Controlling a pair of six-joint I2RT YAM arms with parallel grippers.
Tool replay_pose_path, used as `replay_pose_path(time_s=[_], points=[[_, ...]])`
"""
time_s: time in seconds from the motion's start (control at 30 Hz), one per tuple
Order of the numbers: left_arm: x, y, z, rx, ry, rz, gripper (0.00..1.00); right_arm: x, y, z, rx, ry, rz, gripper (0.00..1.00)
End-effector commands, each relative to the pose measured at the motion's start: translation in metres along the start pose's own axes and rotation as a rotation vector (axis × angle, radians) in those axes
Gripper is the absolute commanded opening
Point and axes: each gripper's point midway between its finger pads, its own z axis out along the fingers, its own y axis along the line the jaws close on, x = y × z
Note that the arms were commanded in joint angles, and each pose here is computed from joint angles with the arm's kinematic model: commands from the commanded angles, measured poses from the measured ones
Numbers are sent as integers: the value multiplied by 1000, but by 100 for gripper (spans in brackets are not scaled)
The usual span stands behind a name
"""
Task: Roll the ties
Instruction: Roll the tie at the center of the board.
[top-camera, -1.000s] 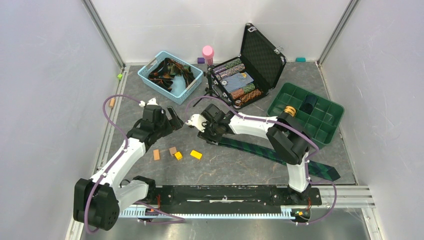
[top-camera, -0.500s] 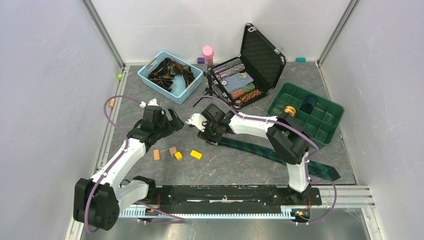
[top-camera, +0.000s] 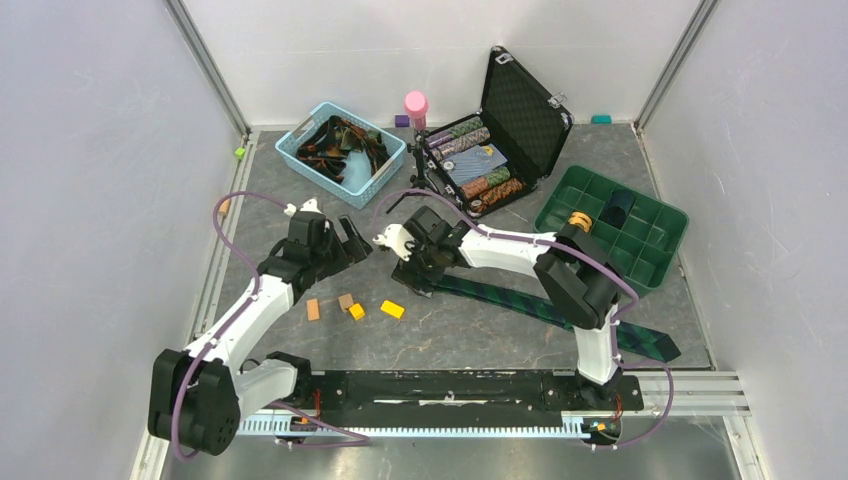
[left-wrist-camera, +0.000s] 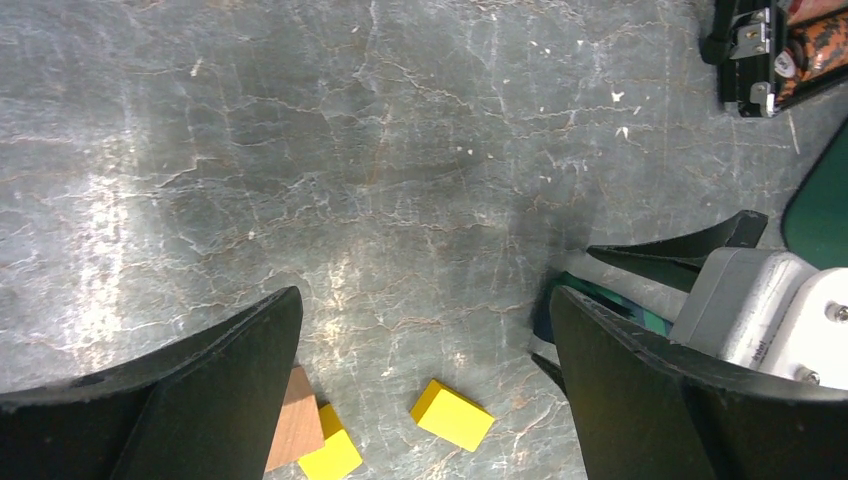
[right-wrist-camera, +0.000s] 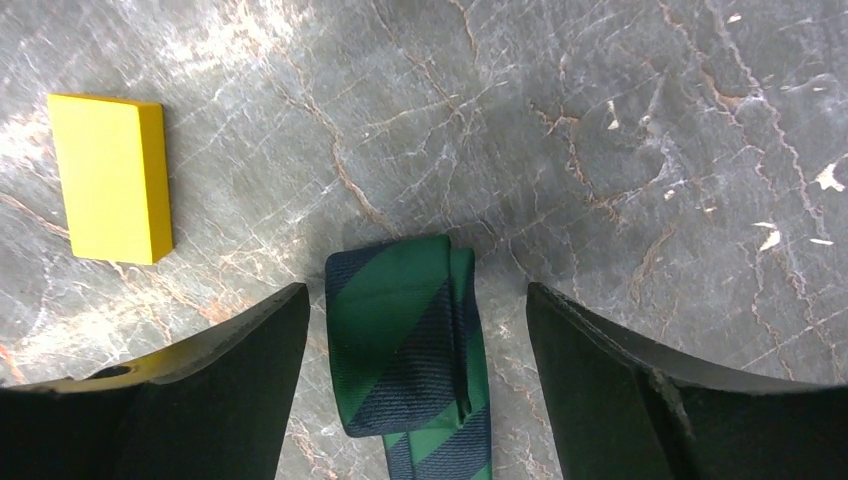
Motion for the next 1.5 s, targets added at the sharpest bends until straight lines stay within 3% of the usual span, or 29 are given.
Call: replay_pose_path(time_s=[0.0, 0.17, 0.33, 0.67, 0.77, 1.47], points=[[-7, -18, 0, 100, -26, -16, 100, -41, -10, -38, 63, -141, 84, 86], [-2, -39, 2, 230, -20, -33, 98, -75, -27, -88, 113, -348, 338, 85], [3, -52, 5, 303, -34, -31, 97, -67, -22, -107, 84, -451, 530, 77], [32, -85, 14, 359, -15, 70, 93, -59, 3, -97, -55, -508, 647, 14], [35, -85, 18, 362, -13, 65, 88, -58, 6, -88, -78, -505, 659, 3], [62, -81, 39, 367, 80, 77, 86, -8, -10, -46, 10, -386, 803, 0]])
